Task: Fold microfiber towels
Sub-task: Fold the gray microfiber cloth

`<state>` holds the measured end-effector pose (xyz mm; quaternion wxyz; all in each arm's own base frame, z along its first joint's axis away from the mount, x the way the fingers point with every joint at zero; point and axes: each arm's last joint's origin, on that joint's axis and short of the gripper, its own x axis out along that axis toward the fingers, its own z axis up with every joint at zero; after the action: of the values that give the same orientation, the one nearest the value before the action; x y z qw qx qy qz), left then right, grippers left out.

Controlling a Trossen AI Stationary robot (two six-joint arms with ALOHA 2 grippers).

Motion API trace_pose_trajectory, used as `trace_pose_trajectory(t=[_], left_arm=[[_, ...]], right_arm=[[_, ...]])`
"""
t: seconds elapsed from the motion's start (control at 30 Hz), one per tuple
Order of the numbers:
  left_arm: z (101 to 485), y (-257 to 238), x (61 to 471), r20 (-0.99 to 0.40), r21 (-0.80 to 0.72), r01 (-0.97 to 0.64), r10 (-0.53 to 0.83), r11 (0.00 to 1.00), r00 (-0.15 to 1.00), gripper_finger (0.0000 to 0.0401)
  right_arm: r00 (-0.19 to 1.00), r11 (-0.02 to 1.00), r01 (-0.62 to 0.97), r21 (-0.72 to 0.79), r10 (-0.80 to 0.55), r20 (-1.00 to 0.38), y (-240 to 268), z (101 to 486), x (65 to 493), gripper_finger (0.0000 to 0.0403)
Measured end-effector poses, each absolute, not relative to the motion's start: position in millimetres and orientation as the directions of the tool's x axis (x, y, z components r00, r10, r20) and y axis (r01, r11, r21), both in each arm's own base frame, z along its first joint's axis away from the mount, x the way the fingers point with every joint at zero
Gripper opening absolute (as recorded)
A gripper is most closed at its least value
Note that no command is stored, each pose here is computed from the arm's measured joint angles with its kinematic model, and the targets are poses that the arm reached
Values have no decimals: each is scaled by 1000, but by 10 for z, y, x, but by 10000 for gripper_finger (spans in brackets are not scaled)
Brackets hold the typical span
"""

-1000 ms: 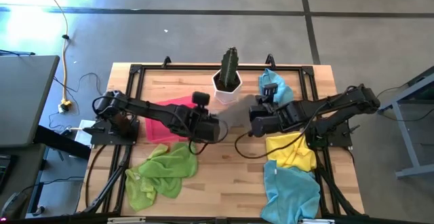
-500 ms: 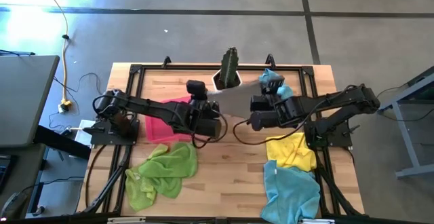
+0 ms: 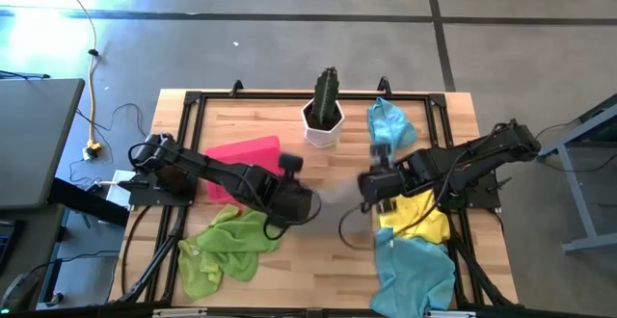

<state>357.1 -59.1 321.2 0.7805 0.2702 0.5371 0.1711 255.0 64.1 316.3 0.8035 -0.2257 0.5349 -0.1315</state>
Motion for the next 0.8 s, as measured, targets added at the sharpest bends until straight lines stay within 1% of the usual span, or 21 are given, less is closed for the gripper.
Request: trace_pose_trajectory(t=[0.07,0.1,0.17,0.23,0.33,0.4,0.5,0.6,0.63,0.67,0.7,0.77,0.8], left_arm=[[3256,-508,3573,-595,755,-70,726,652,345,0],[3277,-472,3573,-523,807,-106,786,581,329,0],[3310,-418,3570,-410,871,-154,862,467,299,0],[3326,-387,3569,-355,895,-172,892,411,281,0],[3326,-384,3569,-355,899,-159,892,407,280,0],[3326,-384,3569,-355,900,-158,892,407,280,0],[3330,-382,3568,-341,905,-162,898,394,277,0],[3344,-376,3565,-291,922,-177,919,343,264,0],[3346,-376,3564,-284,925,-179,922,336,263,0],[3343,-376,3565,-295,921,-176,918,347,265,0],[3333,-380,3568,-329,911,-161,904,380,274,0],[3295,-412,3575,-459,854,-106,834,509,306,0],[3272,-443,3578,-542,804,-69,775,591,325,0]], right_arm=[[390,742,85,-665,-639,-663,564,3199,2545,0],[384,686,127,-716,-699,-603,535,3216,2543,0],[377,624,149,-767,-753,-539,504,3234,2545,0],[375,623,118,-773,-749,-546,493,3233,2551,0],[375,637,108,-763,-737,-562,493,3228,2552,0],[373,622,116,-775,-750,-546,489,3233,2550,0],[364,544,114,-831,-801,-475,478,3251,2538,0],[352,434,107,-894,-858,-374,461,3280,2535,0],[351,421,98,-902,-863,-364,460,3283,2535,0],[353,425,87,-901,-859,-371,461,3282,2536,0],[356,449,77,-890,-847,-396,464,3274,2538,0],[370,546,55,-836,-789,-491,491,3247,2540,0],[377,626,35,-779,-730,-570,516,3224,2539,0]])
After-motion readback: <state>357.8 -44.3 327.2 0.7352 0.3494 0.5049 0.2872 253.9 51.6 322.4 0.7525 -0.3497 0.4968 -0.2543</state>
